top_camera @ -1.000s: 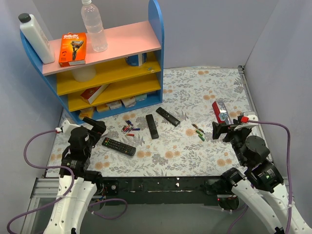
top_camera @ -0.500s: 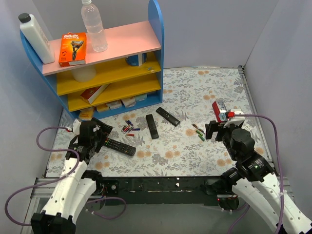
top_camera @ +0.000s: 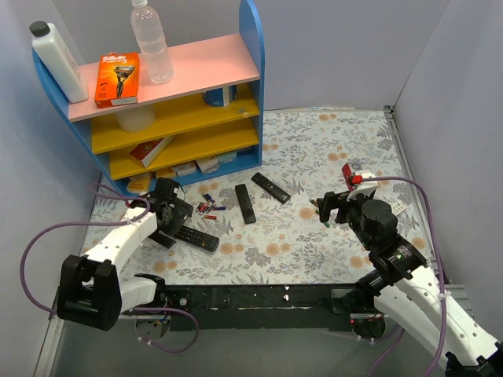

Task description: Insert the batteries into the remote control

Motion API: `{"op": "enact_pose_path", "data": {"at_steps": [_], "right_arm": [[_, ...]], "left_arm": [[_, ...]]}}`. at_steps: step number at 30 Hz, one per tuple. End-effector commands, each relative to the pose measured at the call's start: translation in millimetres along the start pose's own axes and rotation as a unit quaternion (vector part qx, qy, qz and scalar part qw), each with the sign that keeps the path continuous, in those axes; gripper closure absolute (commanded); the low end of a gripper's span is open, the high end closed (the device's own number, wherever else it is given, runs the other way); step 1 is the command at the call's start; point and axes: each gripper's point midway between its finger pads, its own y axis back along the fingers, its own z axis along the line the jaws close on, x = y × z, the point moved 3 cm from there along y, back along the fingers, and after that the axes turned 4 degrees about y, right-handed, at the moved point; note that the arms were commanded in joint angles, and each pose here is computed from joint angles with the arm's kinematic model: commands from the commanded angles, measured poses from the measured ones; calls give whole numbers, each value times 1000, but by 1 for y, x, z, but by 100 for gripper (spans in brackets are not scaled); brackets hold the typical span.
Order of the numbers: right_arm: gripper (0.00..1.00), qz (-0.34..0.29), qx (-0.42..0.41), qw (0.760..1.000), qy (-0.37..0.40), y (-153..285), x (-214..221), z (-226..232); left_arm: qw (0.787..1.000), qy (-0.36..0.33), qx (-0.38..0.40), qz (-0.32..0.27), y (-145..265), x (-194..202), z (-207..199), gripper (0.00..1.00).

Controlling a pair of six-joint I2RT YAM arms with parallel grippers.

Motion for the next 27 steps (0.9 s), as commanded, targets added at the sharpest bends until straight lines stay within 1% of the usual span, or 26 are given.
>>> {"op": "enact_pose_path", "data": {"at_steps": [1,7,14,15,17,19,20,21,24,25,27], "right_arm": [[2,-44,-21,999,-5,-5,-17,8],[2,-42,-23,999,0,-7,-15,8],[2,-42,-30,999,-3,-7,-13,11],[2,-42,-31,999,-3,-7,-14,11],[2,-43,-33,999,-3,-7,-14,12],[2,-43,-41,998,-4,-7,-14,14],[2,-43,-44,998,-3,-7,-14,15],[2,-42,-47,998,-4,-7,-14,16],[2,-41,-71,997,-4,-7,-14,23],[2,-39,-85,996,-4,-6,-13,28],[2,-36,-121,992,-1,-5,-13,38]], "left_arm": [[999,20,-47,-10,-4,5,8,2],[996,9,-81,-20,-17,13,14,2],[995,-9,-102,-19,-29,20,16,13],[994,-13,-104,-18,-30,22,17,17],[993,-17,-115,-16,-32,25,21,21],[992,-23,-120,-13,-33,29,24,30],[992,-26,-120,-9,-33,31,25,32],[992,-28,-120,-7,-32,32,27,40],[994,-29,-105,0,-27,35,26,50],[995,-30,-97,2,-25,36,24,58],[997,-33,-76,3,-17,35,19,64]]}}
